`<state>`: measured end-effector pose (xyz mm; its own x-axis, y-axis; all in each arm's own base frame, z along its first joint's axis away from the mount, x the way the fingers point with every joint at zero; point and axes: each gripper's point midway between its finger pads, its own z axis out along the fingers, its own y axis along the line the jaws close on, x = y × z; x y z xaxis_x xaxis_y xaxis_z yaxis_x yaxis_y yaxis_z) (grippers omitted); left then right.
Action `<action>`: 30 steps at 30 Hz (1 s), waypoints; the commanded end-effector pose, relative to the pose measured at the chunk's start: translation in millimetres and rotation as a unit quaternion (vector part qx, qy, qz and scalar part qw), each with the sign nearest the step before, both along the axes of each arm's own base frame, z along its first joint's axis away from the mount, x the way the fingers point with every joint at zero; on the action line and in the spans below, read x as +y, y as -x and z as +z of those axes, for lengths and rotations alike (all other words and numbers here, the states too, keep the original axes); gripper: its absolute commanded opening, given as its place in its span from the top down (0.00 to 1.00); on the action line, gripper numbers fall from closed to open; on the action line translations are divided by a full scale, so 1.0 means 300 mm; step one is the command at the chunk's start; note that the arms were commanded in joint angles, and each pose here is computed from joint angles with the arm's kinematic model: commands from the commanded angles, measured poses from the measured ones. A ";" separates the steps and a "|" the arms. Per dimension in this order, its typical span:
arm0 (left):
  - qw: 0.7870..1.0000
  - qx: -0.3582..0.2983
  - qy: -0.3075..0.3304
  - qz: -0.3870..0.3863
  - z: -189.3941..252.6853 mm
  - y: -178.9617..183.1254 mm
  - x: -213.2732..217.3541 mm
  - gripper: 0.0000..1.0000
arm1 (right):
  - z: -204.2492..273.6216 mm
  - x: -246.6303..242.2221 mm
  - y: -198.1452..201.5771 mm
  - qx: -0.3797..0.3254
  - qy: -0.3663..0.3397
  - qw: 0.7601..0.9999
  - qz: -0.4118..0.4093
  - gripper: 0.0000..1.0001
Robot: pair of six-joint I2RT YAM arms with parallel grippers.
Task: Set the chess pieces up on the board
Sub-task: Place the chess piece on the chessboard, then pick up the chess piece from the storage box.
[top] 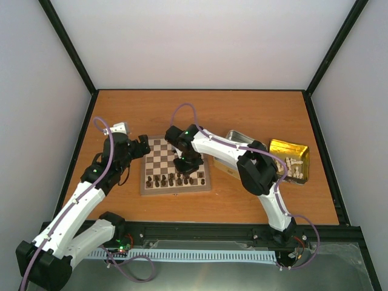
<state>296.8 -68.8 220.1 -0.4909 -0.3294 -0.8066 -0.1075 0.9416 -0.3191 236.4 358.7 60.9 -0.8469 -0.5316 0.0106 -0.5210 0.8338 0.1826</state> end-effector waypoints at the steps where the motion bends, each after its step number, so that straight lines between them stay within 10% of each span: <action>1: 1.000 -0.004 -0.007 -0.002 0.010 -0.002 0.004 0.02 | 0.012 0.011 -0.008 -0.012 0.005 1.000 -0.001 0.81; 16: 0.998 -0.031 0.003 -0.062 0.070 0.003 -0.059 0.02 | 0.258 0.027 -0.207 -0.149 -0.077 0.977 -0.133 0.69; 30: 0.993 -0.039 0.039 -0.102 0.103 -0.035 -0.134 0.02 | 0.258 -0.786 -0.355 -0.269 0.075 0.883 -0.377 0.69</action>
